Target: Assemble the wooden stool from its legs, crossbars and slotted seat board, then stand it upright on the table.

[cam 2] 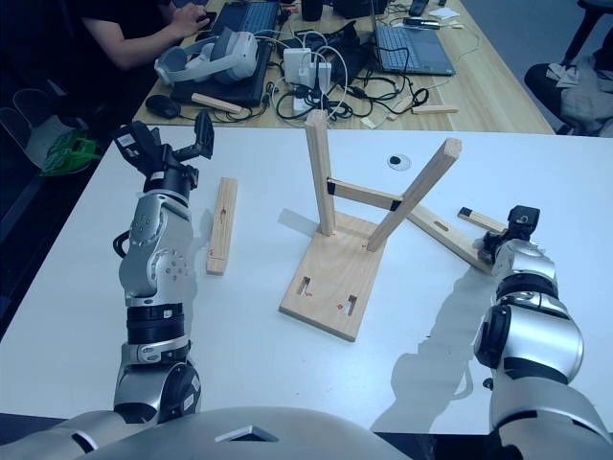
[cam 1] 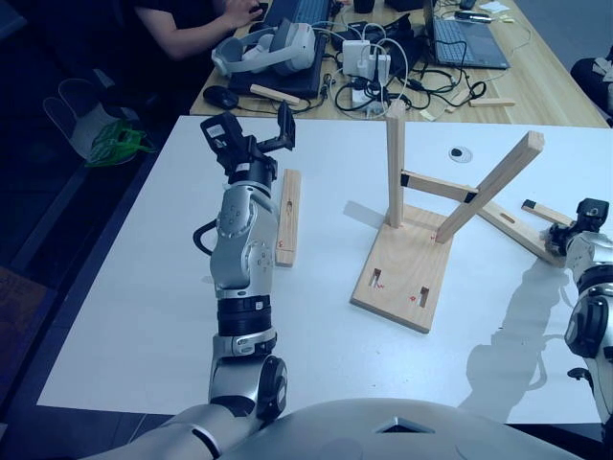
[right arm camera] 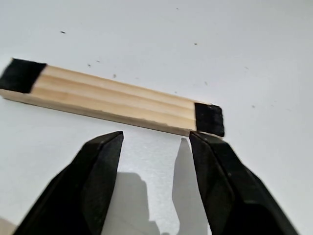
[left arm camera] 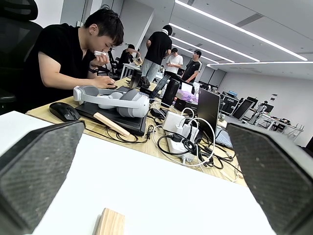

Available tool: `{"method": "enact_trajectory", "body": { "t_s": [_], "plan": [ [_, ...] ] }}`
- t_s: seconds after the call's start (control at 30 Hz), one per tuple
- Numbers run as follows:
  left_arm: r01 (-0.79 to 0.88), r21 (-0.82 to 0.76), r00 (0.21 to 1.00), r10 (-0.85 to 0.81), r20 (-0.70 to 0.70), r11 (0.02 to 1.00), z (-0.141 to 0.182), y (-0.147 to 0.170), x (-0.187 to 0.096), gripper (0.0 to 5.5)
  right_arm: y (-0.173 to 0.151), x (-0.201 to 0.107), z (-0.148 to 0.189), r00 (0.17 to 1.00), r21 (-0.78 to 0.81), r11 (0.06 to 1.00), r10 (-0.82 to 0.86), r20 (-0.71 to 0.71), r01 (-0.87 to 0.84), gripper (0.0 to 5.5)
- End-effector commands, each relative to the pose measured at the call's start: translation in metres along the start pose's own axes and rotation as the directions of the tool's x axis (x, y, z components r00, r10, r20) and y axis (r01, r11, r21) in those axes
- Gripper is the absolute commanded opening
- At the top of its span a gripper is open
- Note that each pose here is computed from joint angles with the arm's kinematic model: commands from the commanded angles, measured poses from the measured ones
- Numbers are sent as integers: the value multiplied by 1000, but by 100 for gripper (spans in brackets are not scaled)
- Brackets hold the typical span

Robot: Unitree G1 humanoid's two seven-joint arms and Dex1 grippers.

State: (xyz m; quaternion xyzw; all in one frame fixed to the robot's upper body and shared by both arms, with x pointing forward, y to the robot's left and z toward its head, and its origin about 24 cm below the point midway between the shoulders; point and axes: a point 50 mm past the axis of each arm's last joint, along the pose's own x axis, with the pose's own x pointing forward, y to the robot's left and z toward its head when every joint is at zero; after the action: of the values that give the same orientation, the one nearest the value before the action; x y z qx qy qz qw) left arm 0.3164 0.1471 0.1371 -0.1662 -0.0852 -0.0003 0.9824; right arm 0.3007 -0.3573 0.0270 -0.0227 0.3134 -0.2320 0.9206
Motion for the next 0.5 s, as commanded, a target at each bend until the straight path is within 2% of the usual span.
{"method": "enact_trajectory", "body": {
  "t_s": [0.03, 0.3, 0.5],
  "plan": [
    [6, 15, 1000, -6, 5, 1000, 4, 0, 2, 540, 7, -1, 20, 996, 25, 999, 22, 83, -24, 253],
    [27, 38, 1000, -27, 4, 999, 7, -1, 3, 540, 17, -2, 35, 991, -35, 999, 8, 134, -3, 253],
    [46, 56, 999, -46, -7, 997, 8, -1, 4, 540, 17, 1, 15, 999, -43, 999, -29, 33, 31, 253]
  ]
}}
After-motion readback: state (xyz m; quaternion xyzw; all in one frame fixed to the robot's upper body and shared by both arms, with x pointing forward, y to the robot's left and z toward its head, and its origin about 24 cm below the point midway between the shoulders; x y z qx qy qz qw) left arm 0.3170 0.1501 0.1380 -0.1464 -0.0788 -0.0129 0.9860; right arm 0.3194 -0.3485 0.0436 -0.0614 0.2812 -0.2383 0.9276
